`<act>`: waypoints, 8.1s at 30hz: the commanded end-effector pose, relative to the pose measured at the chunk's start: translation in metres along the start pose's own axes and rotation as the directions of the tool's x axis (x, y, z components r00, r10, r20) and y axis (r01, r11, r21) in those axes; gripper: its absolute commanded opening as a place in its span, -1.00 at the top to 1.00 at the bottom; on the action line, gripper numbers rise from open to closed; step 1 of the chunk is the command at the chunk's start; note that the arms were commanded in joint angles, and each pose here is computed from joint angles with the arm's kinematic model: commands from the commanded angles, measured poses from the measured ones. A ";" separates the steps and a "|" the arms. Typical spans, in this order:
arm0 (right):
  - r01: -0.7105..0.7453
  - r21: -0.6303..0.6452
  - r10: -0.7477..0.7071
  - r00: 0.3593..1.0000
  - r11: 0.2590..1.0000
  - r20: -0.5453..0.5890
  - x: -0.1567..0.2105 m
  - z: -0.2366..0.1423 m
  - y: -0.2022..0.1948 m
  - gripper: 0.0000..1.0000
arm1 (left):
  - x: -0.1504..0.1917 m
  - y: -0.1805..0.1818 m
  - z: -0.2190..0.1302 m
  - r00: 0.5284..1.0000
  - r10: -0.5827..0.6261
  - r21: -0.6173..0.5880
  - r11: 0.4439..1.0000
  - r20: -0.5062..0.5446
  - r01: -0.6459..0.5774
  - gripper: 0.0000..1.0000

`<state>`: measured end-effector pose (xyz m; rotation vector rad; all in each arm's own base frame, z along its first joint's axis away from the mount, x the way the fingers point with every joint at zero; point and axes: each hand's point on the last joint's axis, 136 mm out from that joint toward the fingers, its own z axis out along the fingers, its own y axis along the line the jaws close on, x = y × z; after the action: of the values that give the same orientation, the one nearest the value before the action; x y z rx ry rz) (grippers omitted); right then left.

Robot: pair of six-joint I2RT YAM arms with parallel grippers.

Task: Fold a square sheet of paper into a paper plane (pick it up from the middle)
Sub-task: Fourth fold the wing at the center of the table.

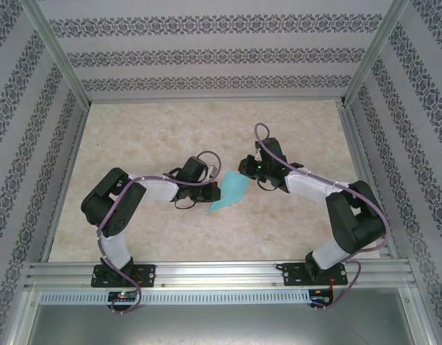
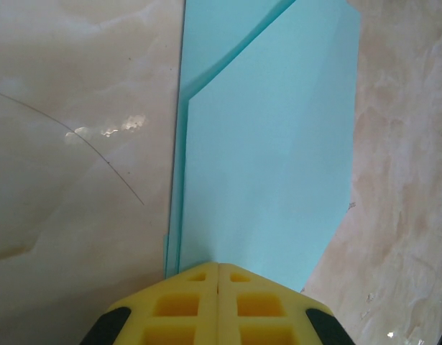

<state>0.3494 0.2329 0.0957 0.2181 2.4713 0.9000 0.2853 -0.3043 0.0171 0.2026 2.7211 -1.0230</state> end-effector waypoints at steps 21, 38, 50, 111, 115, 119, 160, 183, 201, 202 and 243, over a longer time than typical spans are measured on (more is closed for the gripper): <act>-0.096 0.129 0.122 0.970 0.987 -0.209 0.095 0.060 -0.041 1.00 | 0.038 0.027 -0.001 0.989 -0.068 -0.123 0.991 -0.135 0.051 1.00; -0.102 0.208 0.154 0.956 0.973 -0.250 0.111 0.064 -0.063 1.00 | 0.021 -0.042 -0.026 0.991 -0.030 0.136 0.990 -0.129 0.048 0.74; -0.107 0.225 0.167 0.949 0.968 -0.266 0.117 0.066 -0.069 1.00 | 0.032 -0.005 -0.013 0.987 -0.068 -0.011 0.998 -0.148 0.067 0.66; -0.124 0.368 0.243 0.923 0.921 -0.298 0.138 0.061 -0.107 1.00 | 0.060 0.043 -0.039 0.988 -0.088 -0.173 0.983 -0.123 0.066 0.67; -0.121 0.370 0.242 0.923 0.921 -0.301 0.139 0.061 -0.108 1.00 | 0.067 0.052 -0.042 0.985 -0.121 -0.175 0.980 -0.122 0.098 0.67; -0.119 0.373 0.242 0.922 0.920 -0.303 0.139 0.061 -0.108 1.00 | 0.071 0.061 -0.045 0.980 -0.161 -0.163 0.977 -0.121 0.140 0.77; 0.017 -0.047 -0.028 0.970 0.999 -0.242 0.084 0.045 0.017 1.00 | 0.053 0.050 -0.031 0.985 -0.135 -0.129 0.984 -0.109 0.120 1.00; -0.019 0.067 0.039 0.952 0.998 -0.304 0.126 0.071 -0.022 1.00 | 0.057 0.058 -0.035 0.981 -0.169 -0.170 0.974 -0.100 0.150 1.00; -0.077 0.093 0.087 0.989 0.993 -0.115 0.007 0.049 -0.087 1.00 | 0.068 0.067 -0.036 0.976 -0.178 -0.202 0.968 -0.124 0.151 1.00; -0.066 0.085 0.075 0.992 0.994 -0.103 0.002 0.044 -0.081 1.00 | 0.067 0.066 -0.036 0.976 -0.178 -0.200 0.968 -0.122 0.151 1.00; -0.053 0.131 0.088 0.955 0.990 -0.282 0.112 0.078 -0.050 1.00 | 0.000 0.005 -0.022 1.000 -0.030 0.024 0.999 0.010 0.030 0.83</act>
<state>0.3129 0.2985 0.0128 0.1522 2.6680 1.0349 0.2761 -0.2830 0.0335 0.1419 2.7349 -1.0924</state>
